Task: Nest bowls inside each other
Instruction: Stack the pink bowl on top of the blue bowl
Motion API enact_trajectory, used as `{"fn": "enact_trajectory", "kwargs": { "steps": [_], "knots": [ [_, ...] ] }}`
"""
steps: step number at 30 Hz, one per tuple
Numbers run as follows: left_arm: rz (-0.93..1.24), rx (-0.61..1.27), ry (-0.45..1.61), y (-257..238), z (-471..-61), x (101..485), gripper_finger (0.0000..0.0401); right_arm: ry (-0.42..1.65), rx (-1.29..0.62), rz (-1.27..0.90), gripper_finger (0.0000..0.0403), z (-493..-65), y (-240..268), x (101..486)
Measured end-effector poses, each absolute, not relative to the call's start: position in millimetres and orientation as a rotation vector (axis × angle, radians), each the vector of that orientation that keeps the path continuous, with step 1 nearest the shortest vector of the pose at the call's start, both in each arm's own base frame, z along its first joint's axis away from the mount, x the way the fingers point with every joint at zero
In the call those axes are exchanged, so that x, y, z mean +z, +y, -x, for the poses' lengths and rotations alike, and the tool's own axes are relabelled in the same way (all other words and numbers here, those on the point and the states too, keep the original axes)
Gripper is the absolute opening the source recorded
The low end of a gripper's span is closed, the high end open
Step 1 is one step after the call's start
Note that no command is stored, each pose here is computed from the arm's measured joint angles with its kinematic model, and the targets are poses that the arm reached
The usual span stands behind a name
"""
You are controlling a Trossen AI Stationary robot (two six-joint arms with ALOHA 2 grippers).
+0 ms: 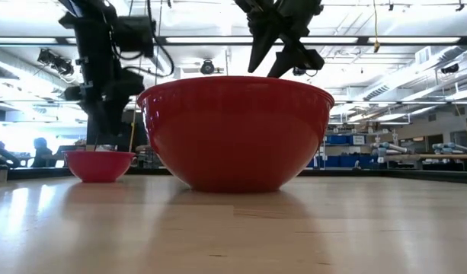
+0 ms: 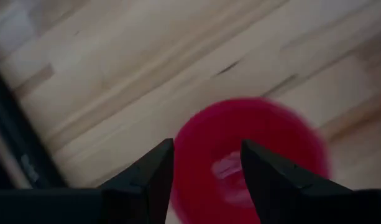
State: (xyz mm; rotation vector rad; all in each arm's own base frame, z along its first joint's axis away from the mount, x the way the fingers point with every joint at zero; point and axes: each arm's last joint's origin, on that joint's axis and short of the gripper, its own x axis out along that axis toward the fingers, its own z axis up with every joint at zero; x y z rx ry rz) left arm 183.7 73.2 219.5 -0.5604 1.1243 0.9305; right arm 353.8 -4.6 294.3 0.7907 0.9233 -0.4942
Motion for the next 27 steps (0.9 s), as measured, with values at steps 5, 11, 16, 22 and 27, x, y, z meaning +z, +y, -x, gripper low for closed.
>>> {"fn": "enact_trajectory", "kwargs": {
  "steps": [5,11,16,22,27],
  "knots": [
    [0.586,0.980,1.238,87.3,-182.3,205.5,0.0182,0.923,-0.486,-0.788,0.0188,-353.7,-2.5,294.7],
    [0.610,0.927,1.327,102.5,-187.5,188.9,0.0152,0.923,-0.476,-0.781,0.0188,-354.0,0.0,294.9],
    [0.622,0.893,1.381,110.7,-193.1,174.4,0.0127,0.931,-0.469,-0.775,0.0188,-353.6,4.6,294.7],
    [0.600,0.873,1.422,112.4,-200.1,162.0,0.0055,0.898,-0.534,-0.809,0.0183,-346.6,11.0,301.6],
    [0.604,0.866,1.363,106.3,-200.9,175.2,0.0012,0.856,-0.602,-0.786,0.0174,-321.8,8.0,324.1]
  ]
}}
